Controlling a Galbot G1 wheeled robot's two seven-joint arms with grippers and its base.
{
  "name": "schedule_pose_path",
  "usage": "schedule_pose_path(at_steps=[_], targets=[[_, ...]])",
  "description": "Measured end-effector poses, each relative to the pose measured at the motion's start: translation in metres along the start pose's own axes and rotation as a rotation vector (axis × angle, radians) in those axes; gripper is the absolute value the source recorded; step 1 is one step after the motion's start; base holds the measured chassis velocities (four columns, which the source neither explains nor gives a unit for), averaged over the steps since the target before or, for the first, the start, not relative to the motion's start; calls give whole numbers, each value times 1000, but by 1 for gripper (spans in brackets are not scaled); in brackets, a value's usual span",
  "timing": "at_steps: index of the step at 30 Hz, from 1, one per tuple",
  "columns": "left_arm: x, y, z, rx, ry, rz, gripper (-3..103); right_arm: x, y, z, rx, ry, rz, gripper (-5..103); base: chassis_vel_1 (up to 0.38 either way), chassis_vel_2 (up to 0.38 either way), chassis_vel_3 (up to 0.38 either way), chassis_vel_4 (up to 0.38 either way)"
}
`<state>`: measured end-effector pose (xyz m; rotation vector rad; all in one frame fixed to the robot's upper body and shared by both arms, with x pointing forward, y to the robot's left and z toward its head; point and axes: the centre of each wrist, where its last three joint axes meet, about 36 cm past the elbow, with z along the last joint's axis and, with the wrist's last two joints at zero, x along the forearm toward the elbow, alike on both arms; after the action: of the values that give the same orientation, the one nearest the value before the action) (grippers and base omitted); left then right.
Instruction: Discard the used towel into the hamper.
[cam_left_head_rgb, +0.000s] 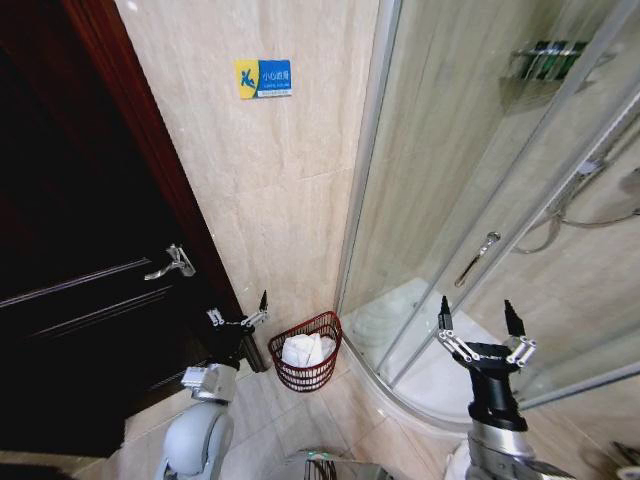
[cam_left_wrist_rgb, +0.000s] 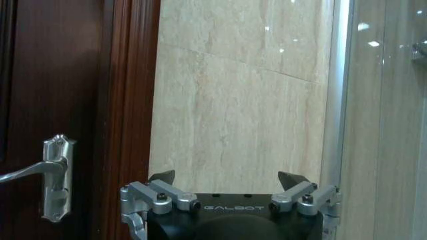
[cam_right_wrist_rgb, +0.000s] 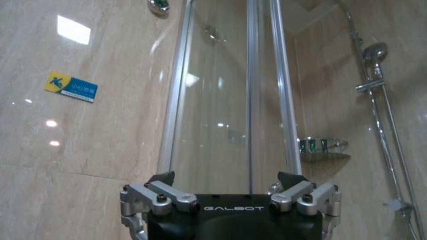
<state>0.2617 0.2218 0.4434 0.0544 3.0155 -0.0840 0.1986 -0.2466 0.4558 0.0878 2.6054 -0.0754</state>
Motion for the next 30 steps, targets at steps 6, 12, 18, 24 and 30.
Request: schedule_pose_path(at_steps=[6, 12, 18, 24, 30], targets=[[0, 0, 0, 0, 0, 0, 100, -1, -1, 3, 1, -8, 7, 100, 0, 0, 0, 0], [0, 0, 0, 0, 0, 0, 100, -2, -2, 4, -1, -9, 8, 100, 63, -73, -69, 73], [0, 0, 0, 0, 0, 0, 100, -3, -2, 5, -1, -11, 8, 100, 155, -165, -180, 168], [0, 0, 0, 0, 0, 0, 100, -4, -2, 6, 0, -14, 9, 100, 260, -234, -247, 231], [0, 0, 0, 0, 0, 0, 100, -5, -2, 7, 0, -17, 11, 100, 225, -245, -255, 245]])
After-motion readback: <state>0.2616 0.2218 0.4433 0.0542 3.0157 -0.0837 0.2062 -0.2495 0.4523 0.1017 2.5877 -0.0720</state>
